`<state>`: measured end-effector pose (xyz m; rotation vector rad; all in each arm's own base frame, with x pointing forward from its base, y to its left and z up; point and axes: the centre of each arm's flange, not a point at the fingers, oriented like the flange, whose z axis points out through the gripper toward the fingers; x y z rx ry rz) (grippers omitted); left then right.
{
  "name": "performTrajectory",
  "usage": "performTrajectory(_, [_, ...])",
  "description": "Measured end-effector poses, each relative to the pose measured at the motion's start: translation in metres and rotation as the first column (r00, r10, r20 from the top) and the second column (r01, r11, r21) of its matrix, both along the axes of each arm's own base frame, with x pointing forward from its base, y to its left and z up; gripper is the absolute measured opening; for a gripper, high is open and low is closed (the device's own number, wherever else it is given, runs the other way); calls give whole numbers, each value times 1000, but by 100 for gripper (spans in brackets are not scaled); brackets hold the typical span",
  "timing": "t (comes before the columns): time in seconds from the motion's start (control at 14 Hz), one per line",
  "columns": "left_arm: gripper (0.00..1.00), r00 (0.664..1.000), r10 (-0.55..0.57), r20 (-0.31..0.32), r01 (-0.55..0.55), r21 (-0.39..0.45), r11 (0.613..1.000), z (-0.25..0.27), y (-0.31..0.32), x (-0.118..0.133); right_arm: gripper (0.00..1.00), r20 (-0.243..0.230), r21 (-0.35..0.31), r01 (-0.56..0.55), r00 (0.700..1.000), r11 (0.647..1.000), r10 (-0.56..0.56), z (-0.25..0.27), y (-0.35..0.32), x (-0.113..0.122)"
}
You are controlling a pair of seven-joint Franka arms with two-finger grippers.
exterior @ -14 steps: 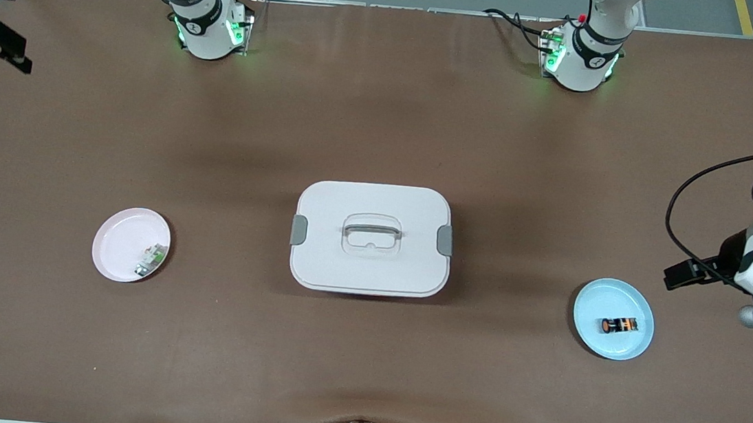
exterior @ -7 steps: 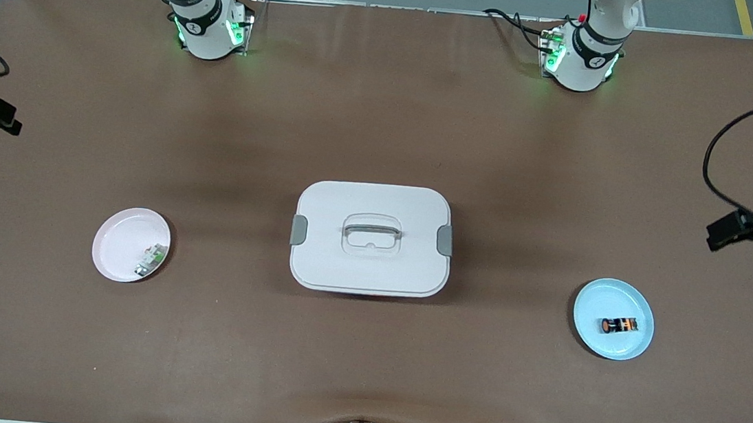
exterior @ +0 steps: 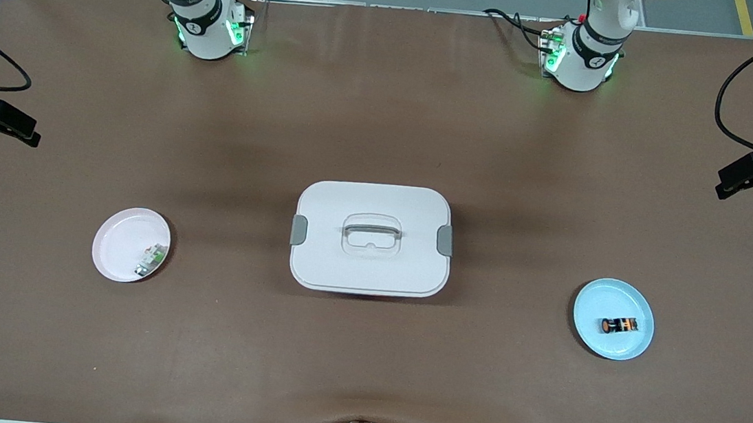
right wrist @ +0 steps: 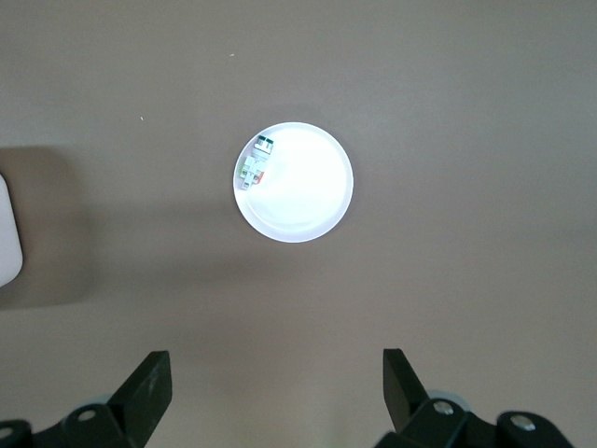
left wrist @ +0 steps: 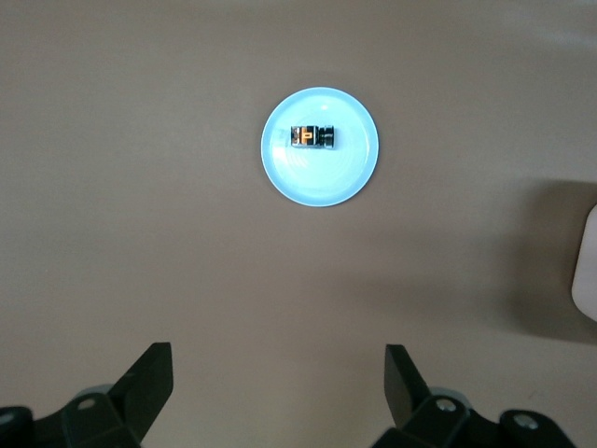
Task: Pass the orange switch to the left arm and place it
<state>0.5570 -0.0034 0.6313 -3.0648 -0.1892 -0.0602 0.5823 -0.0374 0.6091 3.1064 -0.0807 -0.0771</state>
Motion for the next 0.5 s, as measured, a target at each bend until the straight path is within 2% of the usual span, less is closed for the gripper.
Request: performTrajectory(0.5, [100, 1000, -22, -5, 22, -3, 1000, 4, -10, -3, 100, -15, 3, 44, 999, 999, -44, -4, -23, -2])
